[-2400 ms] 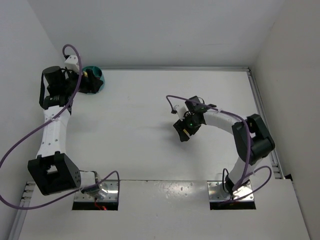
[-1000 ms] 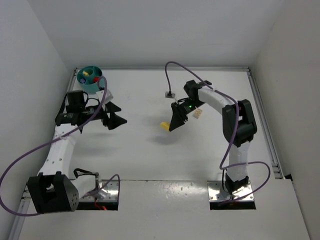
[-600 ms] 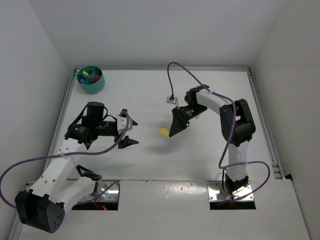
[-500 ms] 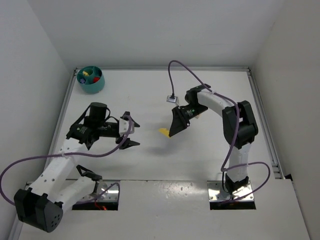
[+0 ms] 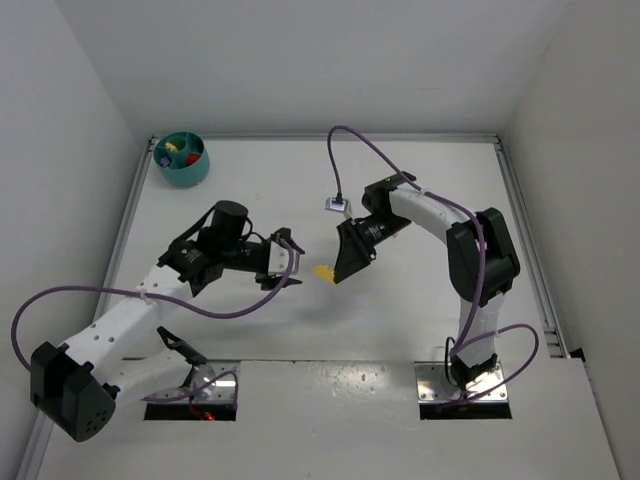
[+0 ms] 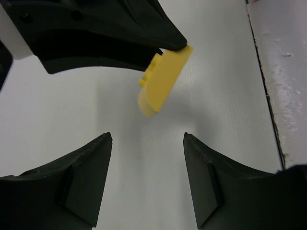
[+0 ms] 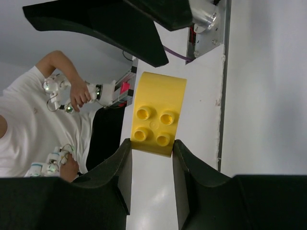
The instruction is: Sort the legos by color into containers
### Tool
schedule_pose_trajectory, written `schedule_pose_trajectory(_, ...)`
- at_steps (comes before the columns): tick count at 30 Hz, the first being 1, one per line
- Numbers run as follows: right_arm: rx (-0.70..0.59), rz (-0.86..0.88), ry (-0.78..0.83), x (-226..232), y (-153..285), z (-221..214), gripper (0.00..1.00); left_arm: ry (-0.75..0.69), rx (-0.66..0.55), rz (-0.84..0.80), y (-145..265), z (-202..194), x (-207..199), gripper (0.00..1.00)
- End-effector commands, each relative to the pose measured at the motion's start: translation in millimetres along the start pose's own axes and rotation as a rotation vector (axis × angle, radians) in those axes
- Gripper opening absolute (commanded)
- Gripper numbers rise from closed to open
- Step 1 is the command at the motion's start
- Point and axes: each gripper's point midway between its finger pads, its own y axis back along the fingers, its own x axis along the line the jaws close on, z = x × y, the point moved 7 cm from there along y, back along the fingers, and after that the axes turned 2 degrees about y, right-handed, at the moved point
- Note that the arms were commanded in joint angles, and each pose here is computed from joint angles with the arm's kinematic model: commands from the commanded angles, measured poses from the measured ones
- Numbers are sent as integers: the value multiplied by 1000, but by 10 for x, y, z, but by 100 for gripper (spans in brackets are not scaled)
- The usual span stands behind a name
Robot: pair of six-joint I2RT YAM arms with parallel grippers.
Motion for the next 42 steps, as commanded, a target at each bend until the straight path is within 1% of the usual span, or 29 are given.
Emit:
schedule_pose_trajectory(1, -17, 36, 17, 190, -41, 22, 0, -116, -73, 102, 55, 293, 147, 67)
schedule_pose_trajectory(8, -9, 40, 9, 183, -68, 32, 0, -150, -108, 39, -91, 408, 2, 67)
schedule_pose_trajectory(9, -9, 39, 9, 193, -65, 53, 0, -135, -96, 42, -107, 382, 11, 67)
schedule_pose_trajectory(14, -10, 39, 18, 219, -62, 58, 0, -146, -101, 1, -198, 420, -74, 67)
schedule_pose_trajectory(20, -3, 42, 28, 252, -85, 58, 0, -152, -86, 4, -224, 401, -69, 66)
schedule_pose_trajectory(24, -2, 43, -2, 214, -89, 71, 0, -219, -41, 37, -261, 408, -62, 66)
schedule_pose_trajectory(27, -2, 43, -2, 214, -89, 72, 0, -239, 9, 31, -314, 365, -70, 66)
schedule_pose_trajectory(28, 6, 38, -11, 183, -90, 59, 0, -260, 7, 36, -314, 405, -60, 66)
schedule_pose_trajectory(32, 6, 38, -20, 186, -90, 59, 0, -270, 33, 18, -358, 385, -81, 66)
schedule_pose_trajectory(36, 13, 32, -31, 165, -88, 68, 0, -303, 50, 26, -374, 428, -58, 61)
schedule_pose_trajectory(38, 20, 25, -63, 137, -89, 61, 0, -318, 54, 27, -395, 451, -44, 61)
schedule_pose_trajectory(39, 19, 24, -54, 127, -90, 66, 0, -309, 73, 23, -408, 413, -45, 61)
schedule_pose_trajectory(40, 18, 23, -63, 122, -91, 74, 0, -328, 63, 22, -411, 464, -42, 61)
schedule_pose_trajectory(42, 25, 12, -73, 103, -89, 79, 0, -337, 78, 23, -435, 447, -41, 60)
